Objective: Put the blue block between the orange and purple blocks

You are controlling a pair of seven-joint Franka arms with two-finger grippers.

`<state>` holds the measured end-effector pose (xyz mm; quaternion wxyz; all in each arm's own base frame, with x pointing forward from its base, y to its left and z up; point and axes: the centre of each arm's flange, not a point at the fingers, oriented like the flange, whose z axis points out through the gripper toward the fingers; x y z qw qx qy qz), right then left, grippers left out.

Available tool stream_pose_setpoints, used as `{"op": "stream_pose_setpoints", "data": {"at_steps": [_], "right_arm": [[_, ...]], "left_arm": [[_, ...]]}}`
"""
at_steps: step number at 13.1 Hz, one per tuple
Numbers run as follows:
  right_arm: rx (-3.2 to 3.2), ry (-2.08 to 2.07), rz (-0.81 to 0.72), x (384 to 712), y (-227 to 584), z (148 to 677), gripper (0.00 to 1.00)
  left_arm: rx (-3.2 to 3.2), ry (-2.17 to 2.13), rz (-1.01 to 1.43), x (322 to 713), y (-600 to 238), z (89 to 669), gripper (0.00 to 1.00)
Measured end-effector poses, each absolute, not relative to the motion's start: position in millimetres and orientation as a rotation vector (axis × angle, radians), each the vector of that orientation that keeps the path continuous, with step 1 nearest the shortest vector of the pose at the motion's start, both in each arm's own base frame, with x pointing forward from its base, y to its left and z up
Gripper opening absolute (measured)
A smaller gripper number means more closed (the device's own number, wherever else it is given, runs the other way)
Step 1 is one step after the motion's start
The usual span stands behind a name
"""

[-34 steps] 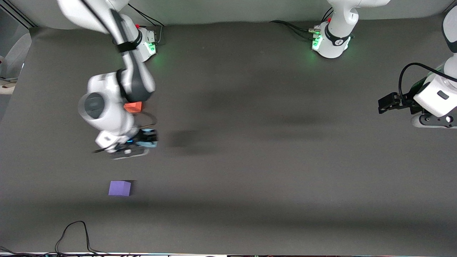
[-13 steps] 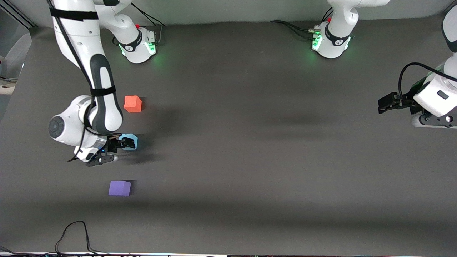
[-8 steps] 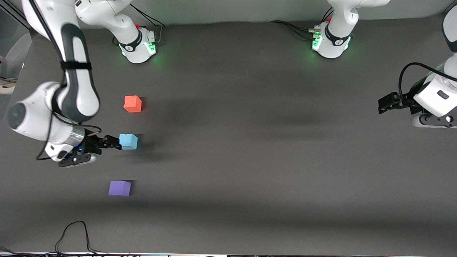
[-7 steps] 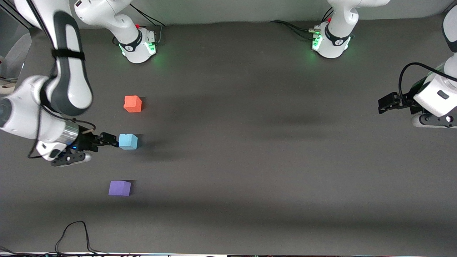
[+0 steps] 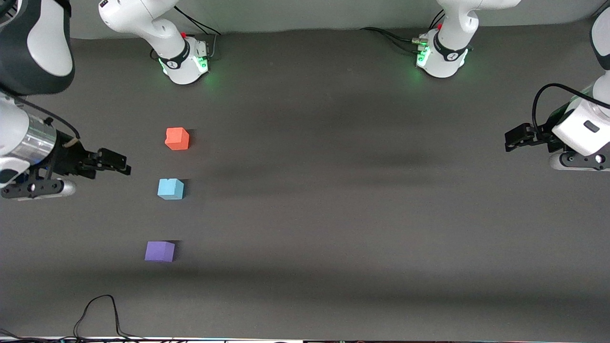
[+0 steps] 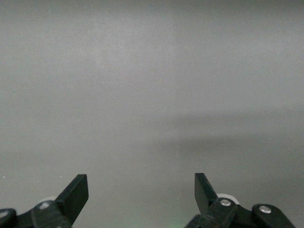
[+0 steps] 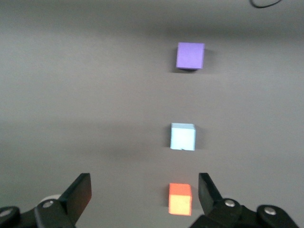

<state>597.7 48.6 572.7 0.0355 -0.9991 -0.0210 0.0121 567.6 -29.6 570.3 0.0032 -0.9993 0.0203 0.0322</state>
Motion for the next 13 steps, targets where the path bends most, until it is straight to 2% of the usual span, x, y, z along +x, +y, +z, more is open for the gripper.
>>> {"op": "stream_pose_setpoints", "data": {"at_steps": [3, 8, 13], "right_arm": [[-3.070, -0.043, 0.005, 579.1, 21.8, 596.5, 1.00], [-3.064, -0.034, 0.033, 561.3, 17.7, 568.0, 1.00], [-3.072, -0.046, 0.017, 555.6, 20.9, 574.3, 1.00]], "left_arm": [[-3.133, 0.064, 0.101, 567.6, -29.6, 570.3, 1.00], [-3.133, 0.064, 0.101, 567.6, -29.6, 570.3, 1.00], [-3.133, 0.064, 0.101, 567.6, -29.6, 570.3, 1.00]]}}
